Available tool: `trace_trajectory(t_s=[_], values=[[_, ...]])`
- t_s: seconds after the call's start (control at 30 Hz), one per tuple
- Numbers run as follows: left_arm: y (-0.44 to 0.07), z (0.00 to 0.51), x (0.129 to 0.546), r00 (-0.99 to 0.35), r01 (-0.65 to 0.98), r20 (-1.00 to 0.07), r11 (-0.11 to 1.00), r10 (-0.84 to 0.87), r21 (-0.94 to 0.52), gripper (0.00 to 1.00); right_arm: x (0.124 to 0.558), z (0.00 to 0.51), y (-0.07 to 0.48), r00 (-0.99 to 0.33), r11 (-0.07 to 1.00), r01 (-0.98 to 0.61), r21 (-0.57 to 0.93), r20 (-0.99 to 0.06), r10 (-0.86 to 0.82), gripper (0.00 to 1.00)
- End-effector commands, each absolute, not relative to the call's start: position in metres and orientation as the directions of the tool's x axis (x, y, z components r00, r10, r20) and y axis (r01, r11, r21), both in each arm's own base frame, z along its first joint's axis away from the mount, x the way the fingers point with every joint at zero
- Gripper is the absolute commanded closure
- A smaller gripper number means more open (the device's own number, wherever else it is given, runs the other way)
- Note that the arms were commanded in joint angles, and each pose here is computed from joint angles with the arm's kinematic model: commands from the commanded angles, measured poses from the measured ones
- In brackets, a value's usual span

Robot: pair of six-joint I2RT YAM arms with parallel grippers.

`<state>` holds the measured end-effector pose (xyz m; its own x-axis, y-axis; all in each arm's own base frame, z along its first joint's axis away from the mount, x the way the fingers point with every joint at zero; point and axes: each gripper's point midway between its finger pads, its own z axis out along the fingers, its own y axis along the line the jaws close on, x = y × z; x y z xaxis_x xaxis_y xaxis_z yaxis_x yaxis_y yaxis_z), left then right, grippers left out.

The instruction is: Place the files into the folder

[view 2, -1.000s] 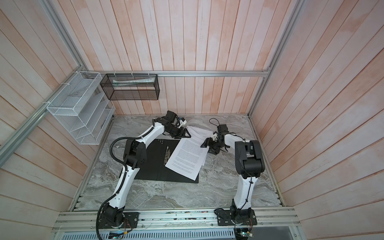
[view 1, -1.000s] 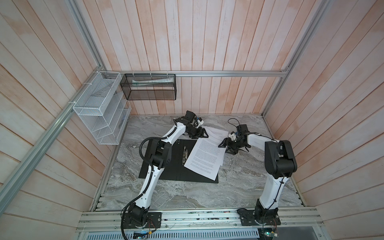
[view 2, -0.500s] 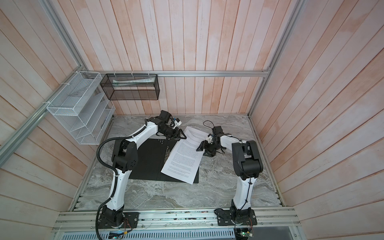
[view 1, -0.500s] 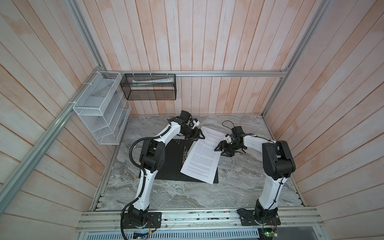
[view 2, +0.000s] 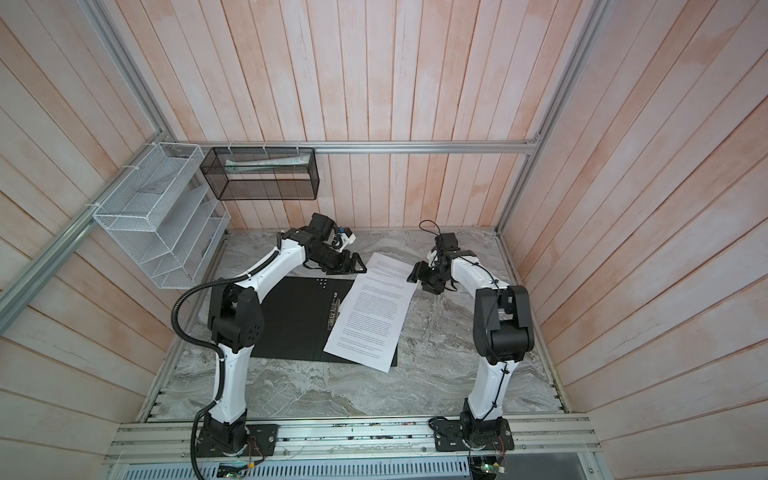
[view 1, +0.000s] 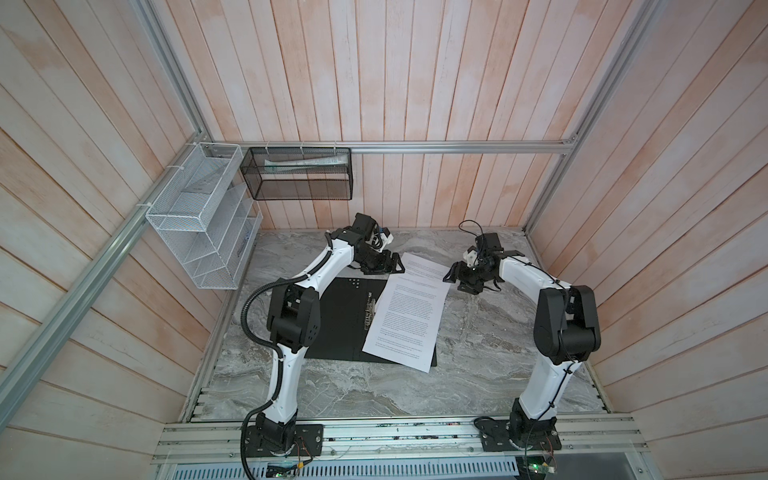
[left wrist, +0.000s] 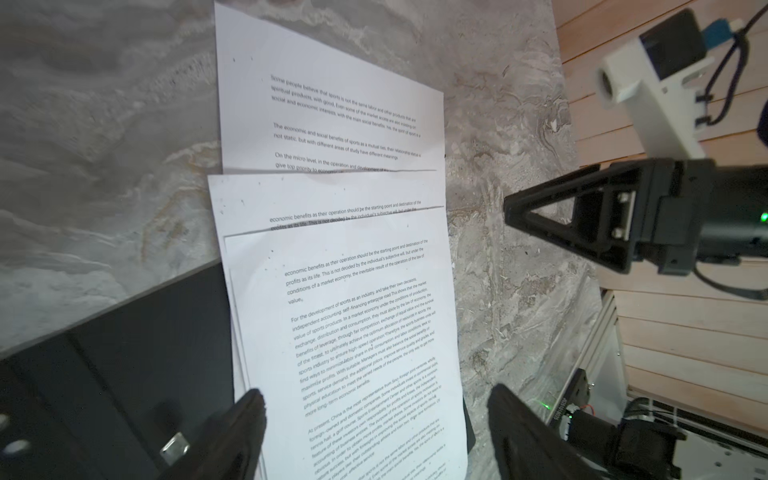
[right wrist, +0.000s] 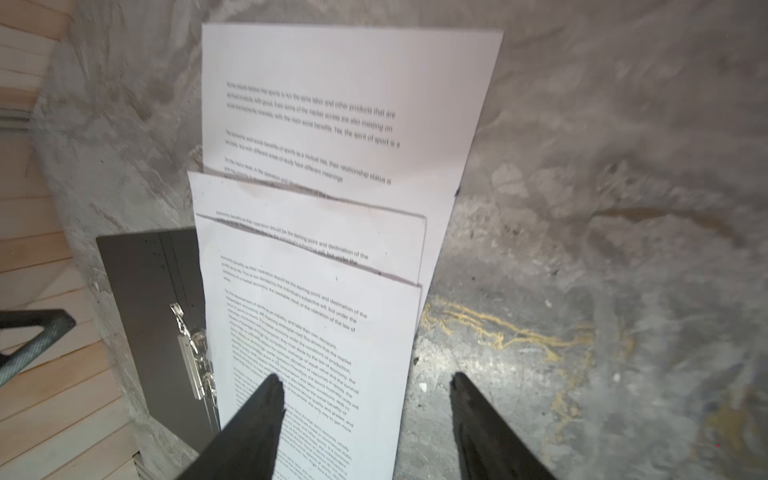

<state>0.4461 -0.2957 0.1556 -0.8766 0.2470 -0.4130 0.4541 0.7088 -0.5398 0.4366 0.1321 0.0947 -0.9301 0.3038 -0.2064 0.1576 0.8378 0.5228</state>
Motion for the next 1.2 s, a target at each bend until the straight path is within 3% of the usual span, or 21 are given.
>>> trace_trajectory(t_s=[0.0,0.23,0.37,0.5,0.77,1.17], values=[[-0.276,0.179,0.429,-0.810,0.554,-0.477,0.711,0.341,-0.433,0.15,0.461,0.092,0.120,-0.918,0.856,0.159,0.491,-0.247,0.311,0.35],[-0.240,0.180,0.331,-0.564,0.821,-0.505,0.510,0.653,-0.257,0.20,0.532,0.079,0.123,-0.905,0.855,0.095,0.510,-0.314,0.287,0.41],[-0.211,0.148,0.268,-0.409,0.912,-0.397,0.375,0.822,-0.164,0.22,0.562,0.067,0.127,-0.904,0.872,0.072,0.483,-0.337,0.262,0.45],[-0.196,0.117,0.227,-0.361,0.930,-0.330,0.314,0.872,-0.189,0.27,0.584,0.060,0.135,-0.900,0.885,0.037,0.464,-0.369,0.232,0.46],[-0.213,0.086,0.178,-0.429,0.855,-0.234,0.309,0.872,-0.417,0.34,0.604,0.030,0.161,-0.923,0.886,0.009,0.463,-0.336,0.185,0.45],[-0.248,0.085,0.166,-0.601,0.659,-0.159,0.373,0.784,-0.653,0.25,0.598,0.011,0.184,-0.939,0.889,-0.034,0.456,-0.319,0.128,0.46]])
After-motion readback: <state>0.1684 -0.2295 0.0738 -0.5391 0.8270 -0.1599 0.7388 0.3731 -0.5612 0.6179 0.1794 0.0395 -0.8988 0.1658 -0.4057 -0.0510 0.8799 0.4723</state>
